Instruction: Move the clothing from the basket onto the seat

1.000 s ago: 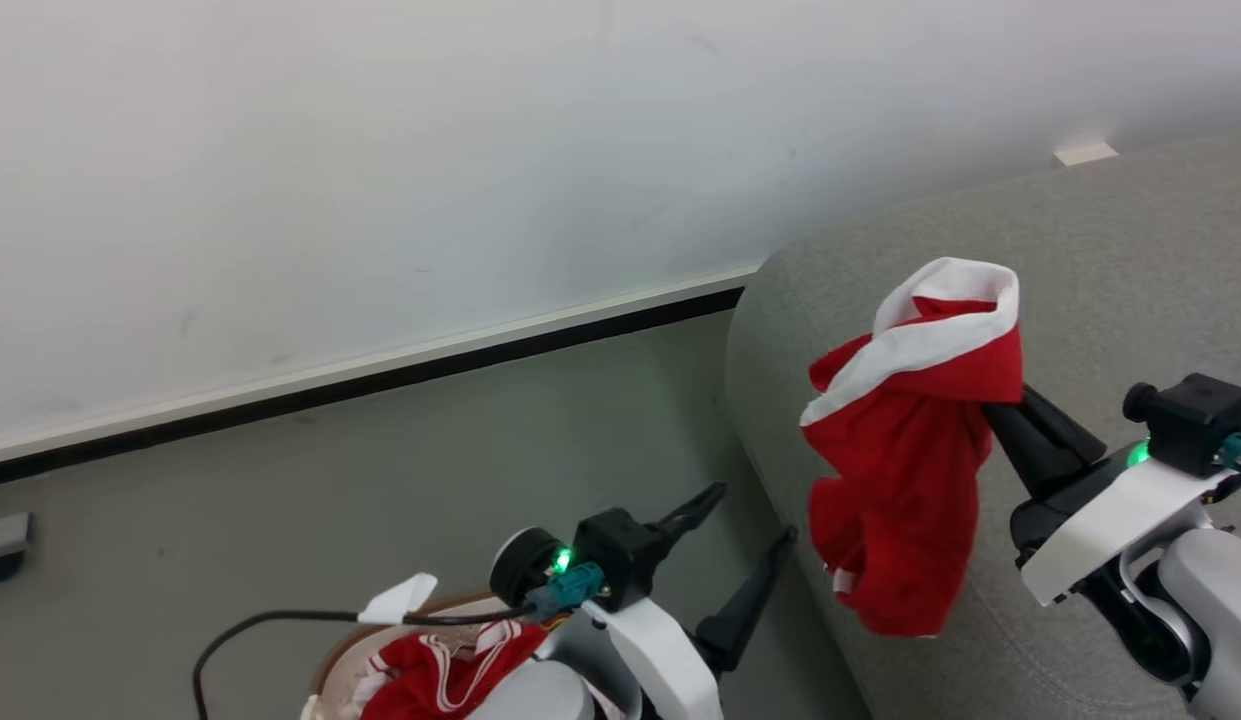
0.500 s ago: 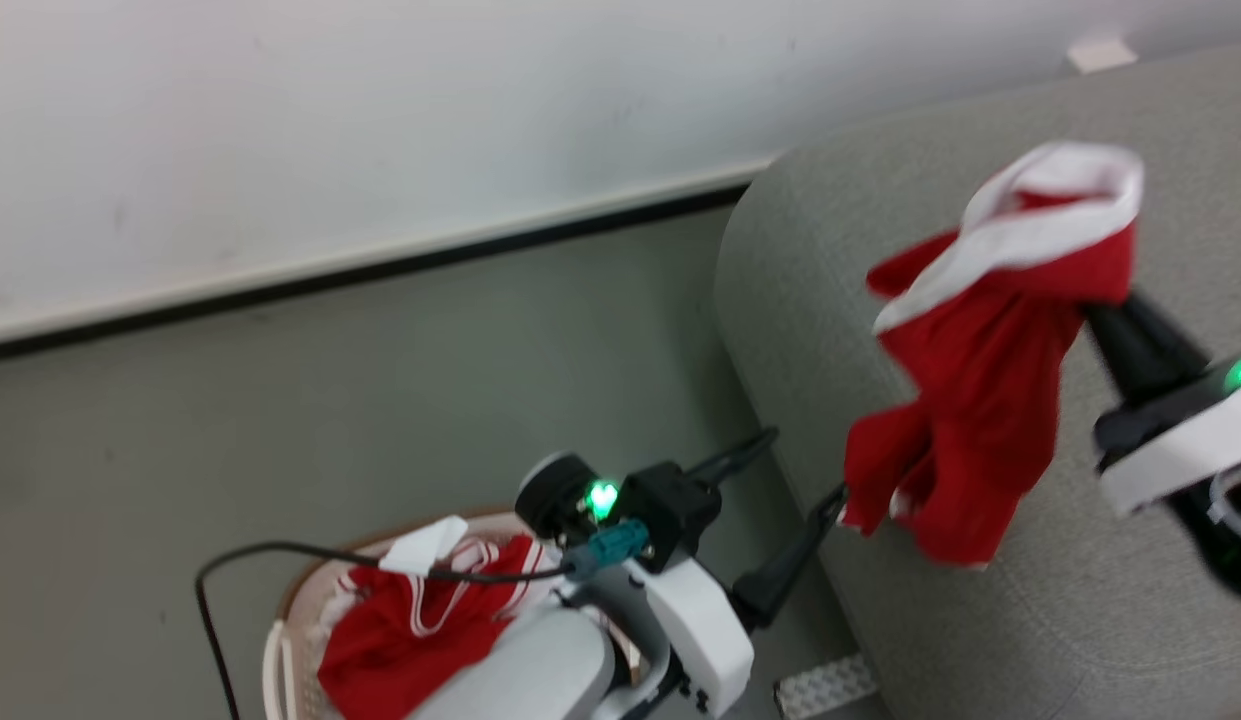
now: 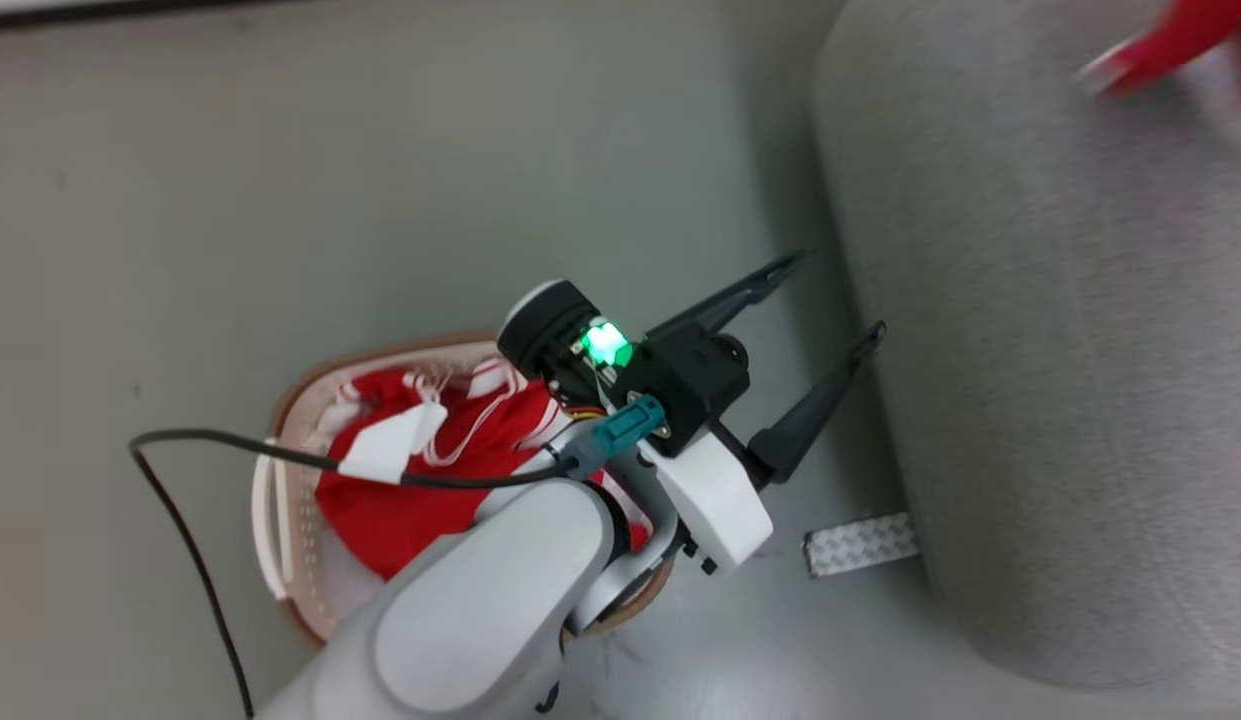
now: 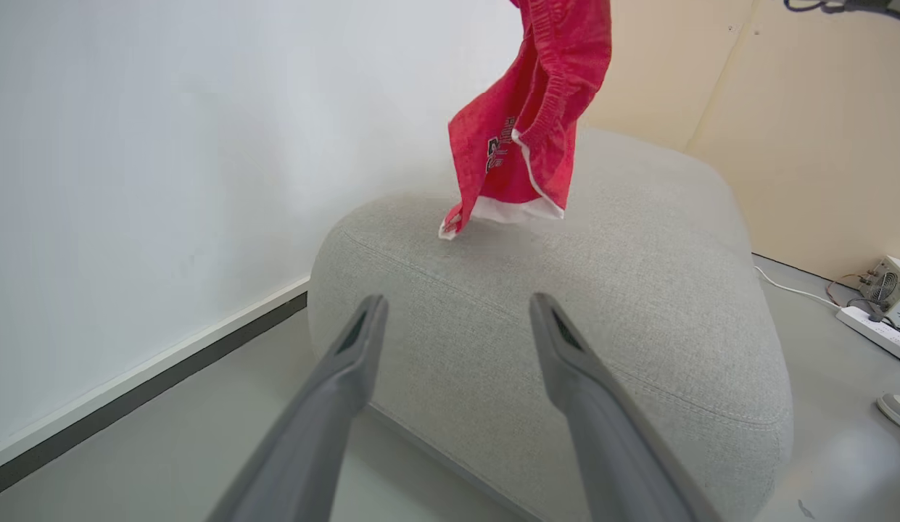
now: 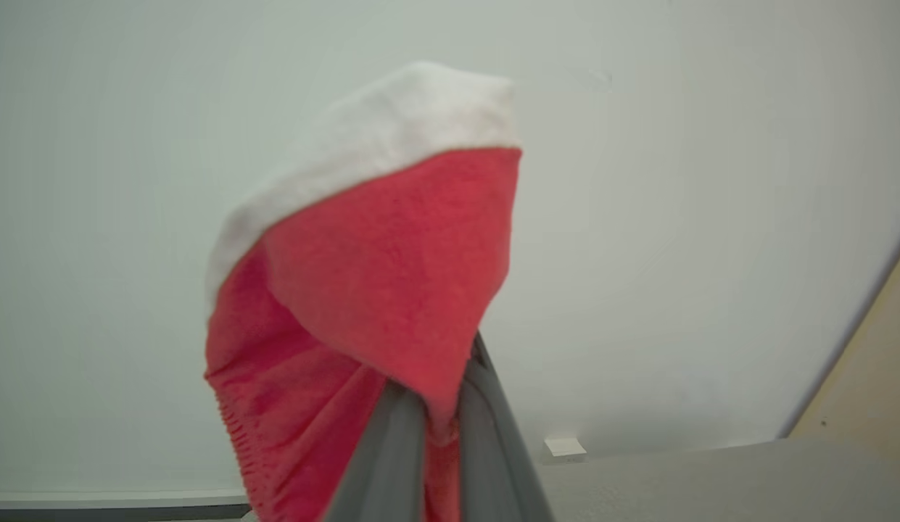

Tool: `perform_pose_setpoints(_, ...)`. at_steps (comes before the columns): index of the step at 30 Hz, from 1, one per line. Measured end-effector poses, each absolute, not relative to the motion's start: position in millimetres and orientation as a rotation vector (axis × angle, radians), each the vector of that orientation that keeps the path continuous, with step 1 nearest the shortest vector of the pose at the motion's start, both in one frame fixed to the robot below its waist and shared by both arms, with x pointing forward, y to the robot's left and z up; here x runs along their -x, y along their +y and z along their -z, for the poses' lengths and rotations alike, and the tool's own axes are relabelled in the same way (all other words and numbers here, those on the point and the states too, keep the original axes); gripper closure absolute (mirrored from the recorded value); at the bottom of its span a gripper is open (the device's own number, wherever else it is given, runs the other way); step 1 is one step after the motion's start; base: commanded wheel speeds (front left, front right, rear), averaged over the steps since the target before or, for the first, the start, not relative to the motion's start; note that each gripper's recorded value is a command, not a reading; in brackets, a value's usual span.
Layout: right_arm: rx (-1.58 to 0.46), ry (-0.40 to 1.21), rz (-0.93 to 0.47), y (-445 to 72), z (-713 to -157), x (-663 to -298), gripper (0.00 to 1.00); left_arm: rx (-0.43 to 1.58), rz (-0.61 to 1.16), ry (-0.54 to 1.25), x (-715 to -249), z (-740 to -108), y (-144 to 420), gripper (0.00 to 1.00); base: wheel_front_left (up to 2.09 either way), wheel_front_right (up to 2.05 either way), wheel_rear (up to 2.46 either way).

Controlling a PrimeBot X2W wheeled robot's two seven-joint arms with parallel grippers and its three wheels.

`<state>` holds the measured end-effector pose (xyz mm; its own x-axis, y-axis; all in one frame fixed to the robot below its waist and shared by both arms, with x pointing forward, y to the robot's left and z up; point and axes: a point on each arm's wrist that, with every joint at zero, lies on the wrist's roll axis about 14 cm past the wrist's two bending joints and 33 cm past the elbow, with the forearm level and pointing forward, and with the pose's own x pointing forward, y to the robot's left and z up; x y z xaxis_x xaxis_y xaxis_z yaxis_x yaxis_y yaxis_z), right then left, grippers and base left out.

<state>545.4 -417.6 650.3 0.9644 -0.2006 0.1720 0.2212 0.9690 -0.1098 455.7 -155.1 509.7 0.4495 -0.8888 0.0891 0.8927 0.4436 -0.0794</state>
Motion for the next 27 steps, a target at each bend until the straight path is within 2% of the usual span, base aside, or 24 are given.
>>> perform_pose_setpoints(4, 0.148, -0.217, 0.332, -453, -668, -561, 1.0, 0.127, 1.065, 0.0, -470, -489, -143, 0.0, 0.0, 0.0, 0.0)
perform_pose_setpoints(6, 0.14, -0.202, 0.383, -467, -657, -566, 1.0, 0.123, 1.05, 0.018, -475, -478, -138, 0.0, 0.0, 0.0, 0.0)
perform_pose_setpoints(11, 0.07, -0.008, 0.464, -474, -559, -566, 1.0, 0.128, 1.022, 0.051, -481, -462, -129, 0.0, 0.0, 0.0, 0.0)
perform_pose_setpoints(14, 0.004, 0.111, 0.53, -478, -502, -545, 1.0, 0.124, 1.012, 0.064, -482, -456, -126, 0.0, 0.0, 0.0, 0.0)
perform_pose_setpoints(18, -0.052, 0.217, 0.581, -475, -458, -519, 1.0, 0.122, 0.996, 0.084, -482, -452, -121, 0.0, 0.0, 0.0, 0.0)
perform_pose_setpoints(19, -0.066, 0.236, 0.581, -470, -449, -514, 0.8, 0.127, 0.993, 0.09, -481, -451, -120, 0.0, 0.0, 0.0, 0.0)
perform_pose_setpoints(20, -0.071, 0.258, 0.576, -465, -441, -510, 0.47, 0.133, 0.991, 0.094, -480, -452, -120, 0.0, 0.0, 0.0, 0.0)
perform_pose_setpoints(21, -0.07, 0.281, 0.569, -460, -434, -505, 0.0, 0.135, 0.985, 0.096, -479, -452, -119, 0.0, 0.0, 0.0, 0.0)
perform_pose_setpoints(24, -0.063, 0.337, 0.542, -446, -417, -489, 0.0, 0.138, 0.967, 0.1, -475, -454, -115, 0.0, 0.0, 0.0, 0.0)
perform_pose_setpoints(27, -0.059, 0.322, 0.508, -435, -420, -481, 0.0, 0.126, 0.936, 0.105, -474, -455, -106, 0.0, 0.0, 0.0, 0.0)
